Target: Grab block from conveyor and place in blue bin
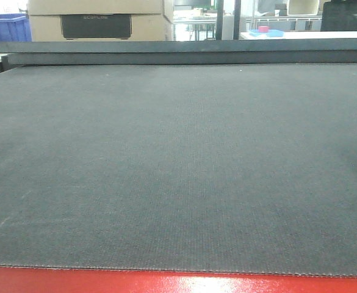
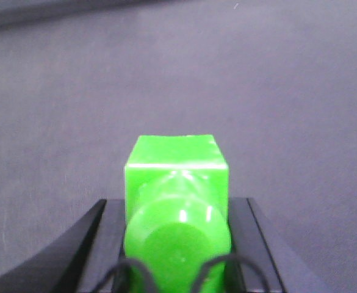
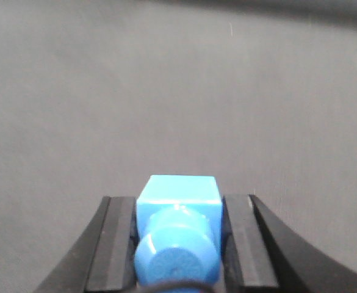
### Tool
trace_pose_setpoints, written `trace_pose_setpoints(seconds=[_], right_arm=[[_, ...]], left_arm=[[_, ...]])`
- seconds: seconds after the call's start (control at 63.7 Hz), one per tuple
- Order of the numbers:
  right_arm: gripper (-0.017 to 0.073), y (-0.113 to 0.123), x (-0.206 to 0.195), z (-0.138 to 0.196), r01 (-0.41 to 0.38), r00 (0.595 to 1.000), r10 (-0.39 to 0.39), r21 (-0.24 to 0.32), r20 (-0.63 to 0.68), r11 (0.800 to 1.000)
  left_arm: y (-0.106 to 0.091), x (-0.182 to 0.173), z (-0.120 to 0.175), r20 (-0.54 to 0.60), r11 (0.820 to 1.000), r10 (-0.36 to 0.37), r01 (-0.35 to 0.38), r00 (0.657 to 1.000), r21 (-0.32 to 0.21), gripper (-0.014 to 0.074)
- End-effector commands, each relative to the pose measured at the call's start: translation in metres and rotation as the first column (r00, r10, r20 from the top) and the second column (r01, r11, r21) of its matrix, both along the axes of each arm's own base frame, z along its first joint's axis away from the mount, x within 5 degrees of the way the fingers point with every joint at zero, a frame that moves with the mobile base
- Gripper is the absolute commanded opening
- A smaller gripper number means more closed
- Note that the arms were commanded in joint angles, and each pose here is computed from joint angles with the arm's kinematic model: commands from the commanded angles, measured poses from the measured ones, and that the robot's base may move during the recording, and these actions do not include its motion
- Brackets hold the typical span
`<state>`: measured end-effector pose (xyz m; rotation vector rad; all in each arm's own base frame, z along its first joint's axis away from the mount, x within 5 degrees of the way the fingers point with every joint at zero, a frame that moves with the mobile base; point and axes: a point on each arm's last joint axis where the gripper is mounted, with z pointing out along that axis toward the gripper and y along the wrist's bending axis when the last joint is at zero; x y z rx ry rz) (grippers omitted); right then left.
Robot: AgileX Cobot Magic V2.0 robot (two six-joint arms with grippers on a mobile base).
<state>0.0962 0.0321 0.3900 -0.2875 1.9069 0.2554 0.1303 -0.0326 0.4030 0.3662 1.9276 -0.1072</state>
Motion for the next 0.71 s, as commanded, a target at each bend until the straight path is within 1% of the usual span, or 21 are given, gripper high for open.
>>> trace_pose_setpoints(seconds=[0.0, 0.157, 0.251, 0.361, 0.691], right_arm=[[-0.0162, -0.005, -0.017, 0.010, 0.001, 0.994, -0.002, 0.008, 0.108, 1.000], [-0.0162, -0.011, -0.041, 0.021, 0.005, 0.969, -0.016, 0.045, 0.245, 0.999], [-0.0162, -0.013, -0.049, 0.024, 0.004, 0.959, -0.020, 0.056, 0.284, 0.998], [-0.0162, -0.013, -0.052, 0.025, 0.004, 0.956, -0.020, 0.057, 0.292, 0.998], [-0.0162, -0.013, -0.052, 0.024, 0.004, 0.957, -0.020, 0.056, 0.289, 0.998]], left_arm=[[0.003, -0.016, 0.011, 0.096, 1.000, -0.002, 0.005, 0.995, -0.025, -0.0111], [0.008, -0.039, 0.023, 0.203, 0.999, 0.004, 0.006, 0.979, -0.049, -0.0111], [0.009, -0.046, 0.026, 0.240, 0.998, 0.007, 0.007, 0.971, -0.058, -0.0111], [0.010, -0.049, 0.028, 0.261, 0.998, 0.009, 0.008, 0.965, -0.063, -0.0111], [0.010, -0.049, 0.028, 0.259, 0.998, 0.009, 0.008, 0.966, -0.063, -0.0111]])
